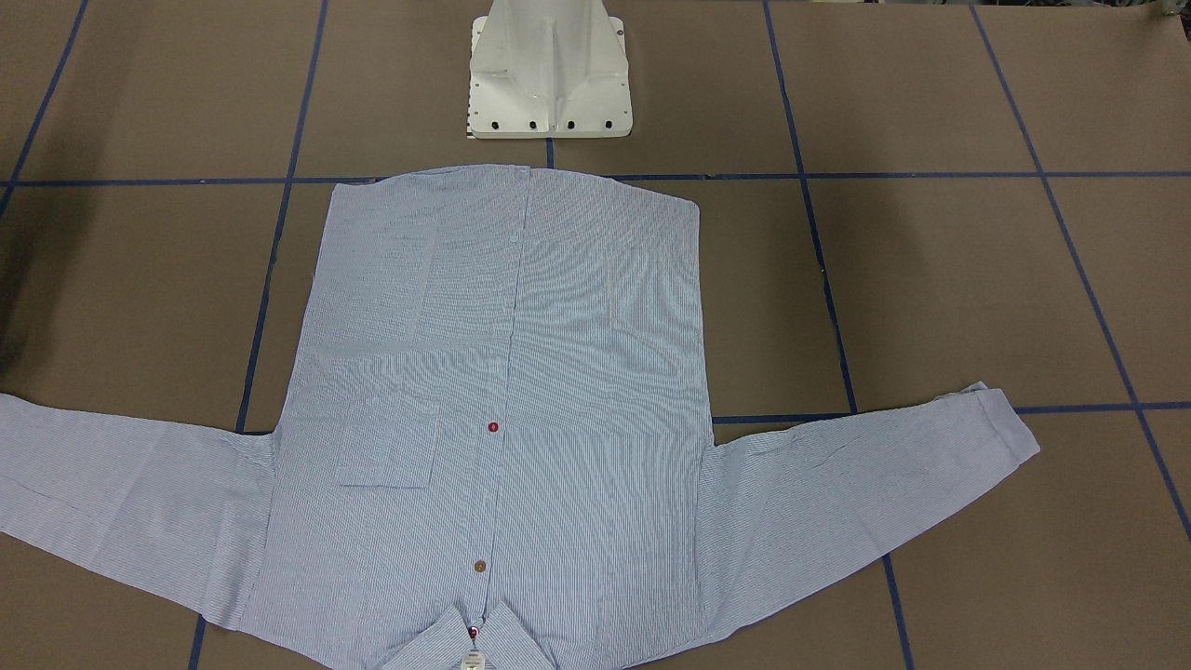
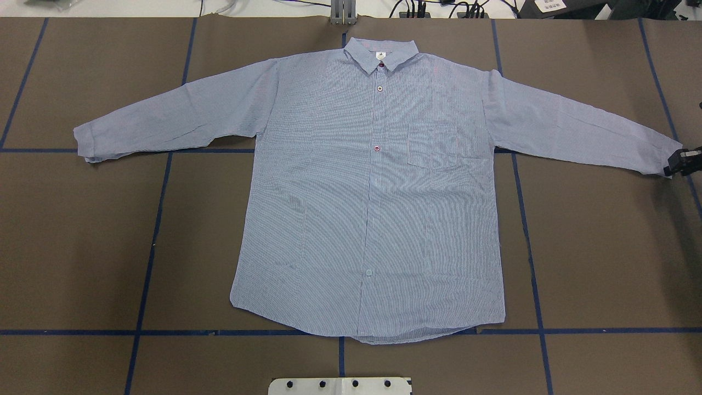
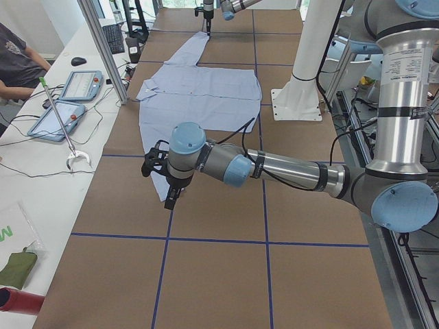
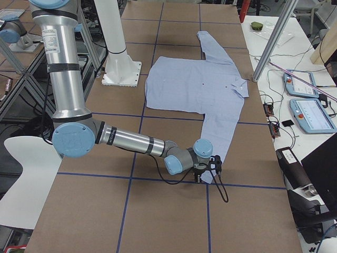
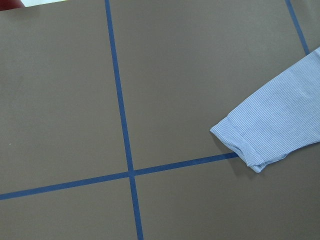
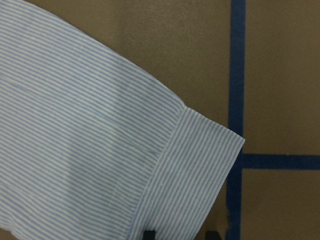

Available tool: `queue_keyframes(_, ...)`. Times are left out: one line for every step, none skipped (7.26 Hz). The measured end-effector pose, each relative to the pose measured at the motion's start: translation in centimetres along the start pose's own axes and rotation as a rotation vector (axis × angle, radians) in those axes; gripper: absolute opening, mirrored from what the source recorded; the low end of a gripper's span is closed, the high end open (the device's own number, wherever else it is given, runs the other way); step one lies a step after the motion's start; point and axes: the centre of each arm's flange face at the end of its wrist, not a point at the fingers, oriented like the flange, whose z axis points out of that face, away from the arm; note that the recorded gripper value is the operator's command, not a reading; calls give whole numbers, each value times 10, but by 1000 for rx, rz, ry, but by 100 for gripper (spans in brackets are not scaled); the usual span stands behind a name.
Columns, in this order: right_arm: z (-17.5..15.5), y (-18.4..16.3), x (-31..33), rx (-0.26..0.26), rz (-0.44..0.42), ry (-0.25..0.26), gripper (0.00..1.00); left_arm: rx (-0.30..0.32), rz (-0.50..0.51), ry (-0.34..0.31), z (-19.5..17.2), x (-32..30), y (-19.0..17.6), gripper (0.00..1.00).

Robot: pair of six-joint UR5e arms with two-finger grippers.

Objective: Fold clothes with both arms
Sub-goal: 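Close the right gripper on the sleeve cuff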

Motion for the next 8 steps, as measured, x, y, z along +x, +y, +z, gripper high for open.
queue_keyframes(0,0,-1,0,-1,-1,0,0,0,0,0,0,0,99)
queue_keyframes(0,-1,-2,1,-2,-2,0,0,0,0,0,0,0,99)
queue_keyframes(-1,-1,-3,3,-4,-5,0,0,0,0,0,0,0,99)
queue_keyframes(-4,-2,-4,6,-7,-10,0,0,0,0,0,0,0,99)
queue_keyframes(-7,-3,-5,11,-8,-16,0,1,1,0,0,0,0,99)
queue_keyframes(-13,-4,-6,21,-9,-27,0,1,1,0,0,0,0,99)
queue_keyframes(-28,-7,-8,42,-12,-47,0,1,1,0,0,0,0,99)
queue_keyframes(-48,-12,-14,73,-20,-74,0,1,1,-1,0,0,0,99)
